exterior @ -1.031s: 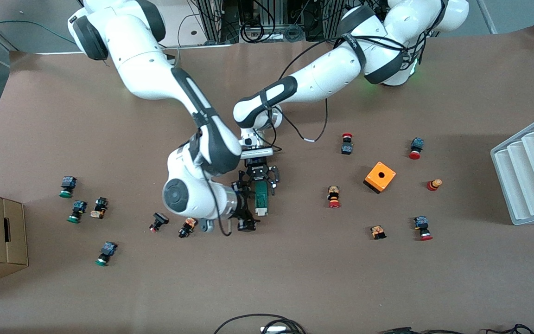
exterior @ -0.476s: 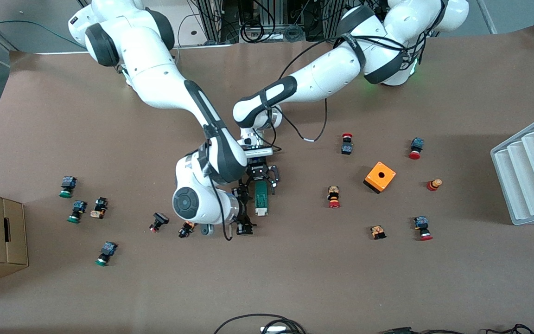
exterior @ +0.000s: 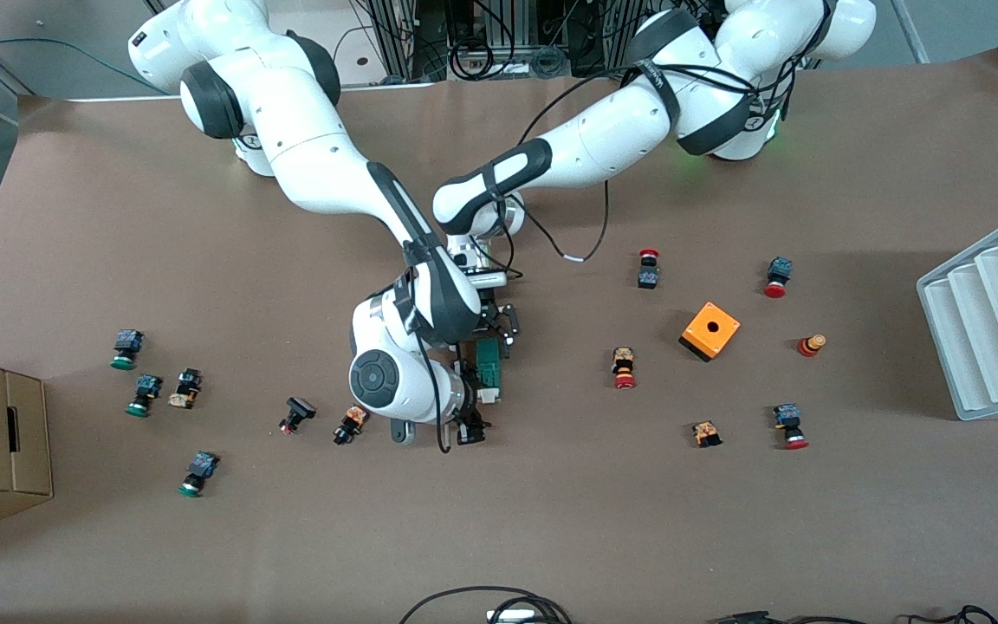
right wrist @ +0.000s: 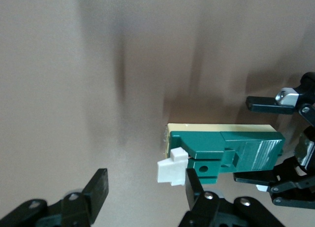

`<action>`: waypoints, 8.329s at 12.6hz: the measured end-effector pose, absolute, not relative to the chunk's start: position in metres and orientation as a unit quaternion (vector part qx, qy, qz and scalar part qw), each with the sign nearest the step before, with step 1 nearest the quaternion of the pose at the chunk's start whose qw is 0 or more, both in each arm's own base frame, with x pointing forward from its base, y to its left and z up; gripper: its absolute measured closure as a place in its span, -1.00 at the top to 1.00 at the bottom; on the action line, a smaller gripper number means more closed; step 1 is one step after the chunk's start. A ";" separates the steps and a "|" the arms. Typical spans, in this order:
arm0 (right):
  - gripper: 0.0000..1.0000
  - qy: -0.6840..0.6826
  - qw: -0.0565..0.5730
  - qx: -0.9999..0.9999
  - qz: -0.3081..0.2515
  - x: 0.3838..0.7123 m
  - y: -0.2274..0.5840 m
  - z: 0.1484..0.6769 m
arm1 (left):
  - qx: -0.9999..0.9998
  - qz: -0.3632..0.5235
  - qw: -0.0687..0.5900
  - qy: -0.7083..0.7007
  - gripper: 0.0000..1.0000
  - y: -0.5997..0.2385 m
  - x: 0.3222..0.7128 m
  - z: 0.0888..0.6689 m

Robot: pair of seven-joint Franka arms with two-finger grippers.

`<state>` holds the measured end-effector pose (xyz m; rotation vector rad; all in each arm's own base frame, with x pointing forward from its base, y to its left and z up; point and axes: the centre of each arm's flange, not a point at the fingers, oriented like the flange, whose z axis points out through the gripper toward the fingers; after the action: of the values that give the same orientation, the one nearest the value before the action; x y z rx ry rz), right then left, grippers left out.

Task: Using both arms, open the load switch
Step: 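Position the right gripper fingertips above the white lever, then press the white lever down with the right gripper, then push the white lever fully down onto the switch body with the right gripper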

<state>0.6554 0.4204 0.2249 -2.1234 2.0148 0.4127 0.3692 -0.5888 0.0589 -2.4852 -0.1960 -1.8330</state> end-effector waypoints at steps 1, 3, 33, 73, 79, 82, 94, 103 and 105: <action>0.30 0.678 0.092 -0.716 0.139 0.655 0.422 0.224 | -0.805 -0.589 0.023 -0.065 0.99 -0.591 0.367 0.060; 0.29 0.677 0.091 -0.717 0.140 0.651 0.429 0.222 | -0.807 -0.586 0.024 -0.066 0.99 -0.593 0.361 0.059; -0.18 0.681 0.069 -0.713 0.151 0.640 0.437 0.213 | -0.795 -0.598 0.027 -0.094 0.13 -0.587 0.345 0.054; -0.40 0.690 0.080 -0.701 0.159 0.634 0.432 0.223 | -0.796 -0.598 0.027 -0.094 0.15 -0.587 0.345 0.054; -0.40 0.690 0.084 -0.701 0.161 0.630 0.430 0.227 | -0.796 -0.598 0.027 -0.094 0.15 -0.587 0.345 0.054; -0.40 0.689 0.088 -0.702 0.156 0.627 0.431 0.228 | -0.796 -0.598 0.027 -0.094 0.15 -0.587 0.345 0.054; -0.40 0.686 0.094 -0.704 0.157 0.619 0.429 0.234 | -0.796 -0.598 0.027 -0.094 0.15 -0.587 0.345 0.054; -0.40 0.683 0.073 -0.707 0.169 0.603 0.426 0.219 | -0.796 -0.598 0.027 -0.094 0.15 -0.587 0.344 0.054; -0.40 0.683 0.074 -0.707 0.169 0.603 0.426 0.221 | -0.796 -0.598 0.027 -0.094 0.15 -0.587 0.344 0.054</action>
<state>0.6032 0.4258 0.2208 -2.1213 2.0501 0.5086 0.3445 -0.5872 0.0539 -2.4576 -0.2892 -1.8473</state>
